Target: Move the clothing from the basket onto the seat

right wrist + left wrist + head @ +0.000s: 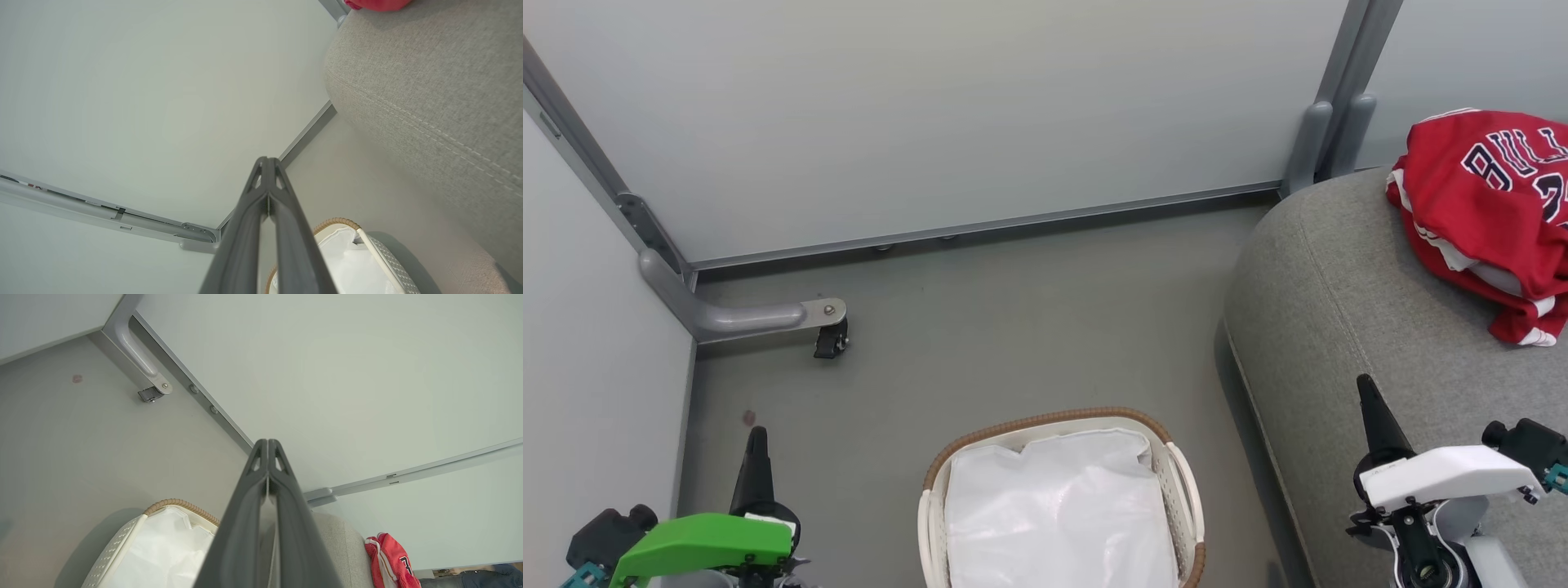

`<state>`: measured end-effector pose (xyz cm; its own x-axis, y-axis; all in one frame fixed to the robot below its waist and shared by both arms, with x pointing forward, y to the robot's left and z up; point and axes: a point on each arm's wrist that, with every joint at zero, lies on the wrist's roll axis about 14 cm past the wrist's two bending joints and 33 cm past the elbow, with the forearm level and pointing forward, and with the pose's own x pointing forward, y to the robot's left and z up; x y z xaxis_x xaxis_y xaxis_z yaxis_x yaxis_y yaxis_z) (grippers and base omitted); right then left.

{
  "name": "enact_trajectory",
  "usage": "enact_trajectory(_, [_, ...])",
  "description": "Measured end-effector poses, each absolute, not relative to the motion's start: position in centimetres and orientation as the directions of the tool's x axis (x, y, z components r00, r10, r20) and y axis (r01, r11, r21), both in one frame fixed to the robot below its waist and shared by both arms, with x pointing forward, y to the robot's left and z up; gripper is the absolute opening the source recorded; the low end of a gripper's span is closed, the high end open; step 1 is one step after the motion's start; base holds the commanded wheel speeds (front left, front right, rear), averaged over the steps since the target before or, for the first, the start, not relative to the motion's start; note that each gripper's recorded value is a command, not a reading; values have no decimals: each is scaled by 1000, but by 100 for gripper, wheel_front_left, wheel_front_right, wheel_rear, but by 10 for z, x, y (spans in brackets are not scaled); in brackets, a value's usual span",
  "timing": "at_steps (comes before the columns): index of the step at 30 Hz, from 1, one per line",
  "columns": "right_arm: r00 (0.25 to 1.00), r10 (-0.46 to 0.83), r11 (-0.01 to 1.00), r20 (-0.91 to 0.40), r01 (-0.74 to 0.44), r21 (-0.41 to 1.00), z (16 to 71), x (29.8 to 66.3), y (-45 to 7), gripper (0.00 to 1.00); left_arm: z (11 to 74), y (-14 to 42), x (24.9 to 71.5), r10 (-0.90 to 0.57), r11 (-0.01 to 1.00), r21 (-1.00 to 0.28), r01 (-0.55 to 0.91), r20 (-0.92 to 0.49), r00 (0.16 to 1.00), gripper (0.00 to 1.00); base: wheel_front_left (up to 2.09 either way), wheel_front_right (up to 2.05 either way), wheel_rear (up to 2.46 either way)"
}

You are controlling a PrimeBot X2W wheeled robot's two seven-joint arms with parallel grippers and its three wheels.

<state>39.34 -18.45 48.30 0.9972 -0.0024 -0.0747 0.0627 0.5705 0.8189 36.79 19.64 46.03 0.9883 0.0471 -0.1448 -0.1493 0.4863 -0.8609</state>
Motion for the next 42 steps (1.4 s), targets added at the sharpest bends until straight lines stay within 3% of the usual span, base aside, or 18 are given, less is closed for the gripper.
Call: enact_trajectory(42, [999, -1, 202, -43, 42, 978, 496, 392, -194, 0, 485, 198, 381, 17, 167, -983, -77, -75, 997, 0, 0, 0, 0])
